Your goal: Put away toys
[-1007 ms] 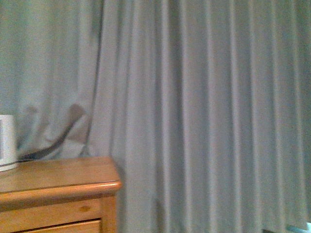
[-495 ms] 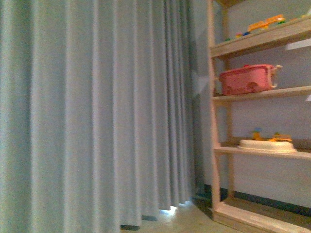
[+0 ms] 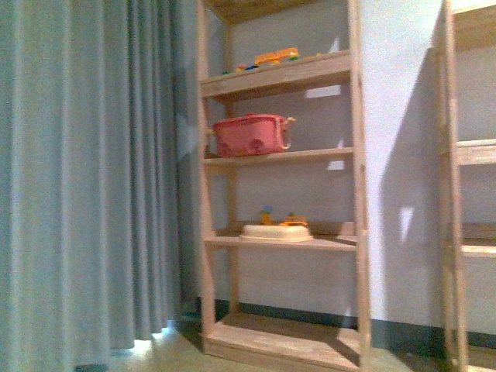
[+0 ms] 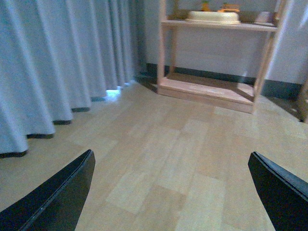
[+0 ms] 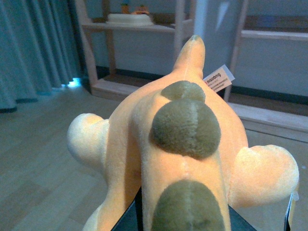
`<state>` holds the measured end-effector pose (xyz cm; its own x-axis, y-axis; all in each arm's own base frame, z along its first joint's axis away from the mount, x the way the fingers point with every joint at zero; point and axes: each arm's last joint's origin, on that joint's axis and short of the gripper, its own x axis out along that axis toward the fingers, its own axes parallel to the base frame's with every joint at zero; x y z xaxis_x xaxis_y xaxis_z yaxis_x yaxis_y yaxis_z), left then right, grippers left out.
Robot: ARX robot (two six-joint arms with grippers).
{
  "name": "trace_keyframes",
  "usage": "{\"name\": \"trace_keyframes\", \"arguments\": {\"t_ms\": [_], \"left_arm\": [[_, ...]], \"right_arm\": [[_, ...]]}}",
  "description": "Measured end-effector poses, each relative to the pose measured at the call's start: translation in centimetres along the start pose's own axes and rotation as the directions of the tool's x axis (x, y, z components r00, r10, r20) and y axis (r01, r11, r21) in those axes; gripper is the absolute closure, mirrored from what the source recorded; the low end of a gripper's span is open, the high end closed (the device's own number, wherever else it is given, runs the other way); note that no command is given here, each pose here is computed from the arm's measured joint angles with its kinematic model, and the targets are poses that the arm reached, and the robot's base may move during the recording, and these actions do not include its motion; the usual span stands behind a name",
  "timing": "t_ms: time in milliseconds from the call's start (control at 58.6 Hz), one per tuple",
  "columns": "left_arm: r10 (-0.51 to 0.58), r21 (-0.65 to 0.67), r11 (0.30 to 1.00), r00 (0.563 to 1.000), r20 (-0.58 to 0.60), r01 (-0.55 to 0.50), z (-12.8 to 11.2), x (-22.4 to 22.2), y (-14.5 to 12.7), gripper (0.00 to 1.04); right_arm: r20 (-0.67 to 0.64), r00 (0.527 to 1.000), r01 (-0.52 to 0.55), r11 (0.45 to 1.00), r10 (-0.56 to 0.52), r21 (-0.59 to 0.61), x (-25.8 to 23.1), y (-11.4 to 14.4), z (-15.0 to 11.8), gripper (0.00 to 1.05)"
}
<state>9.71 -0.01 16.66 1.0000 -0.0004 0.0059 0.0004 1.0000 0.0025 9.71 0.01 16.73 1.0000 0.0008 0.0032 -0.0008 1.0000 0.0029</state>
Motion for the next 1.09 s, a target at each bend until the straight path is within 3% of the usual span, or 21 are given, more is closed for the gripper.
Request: {"name": "trace_keyframes", "arguments": {"t_ms": [1093], "left_arm": [[-0.001, 0.000, 1.000, 1.000, 0.000, 0.001, 0.00, 0.00, -0.01, 0.06]], "right_arm": [[0.001, 1.000, -0.003, 1.000, 0.003, 0.000, 0.00, 0.00, 0.01, 0.95]]}}
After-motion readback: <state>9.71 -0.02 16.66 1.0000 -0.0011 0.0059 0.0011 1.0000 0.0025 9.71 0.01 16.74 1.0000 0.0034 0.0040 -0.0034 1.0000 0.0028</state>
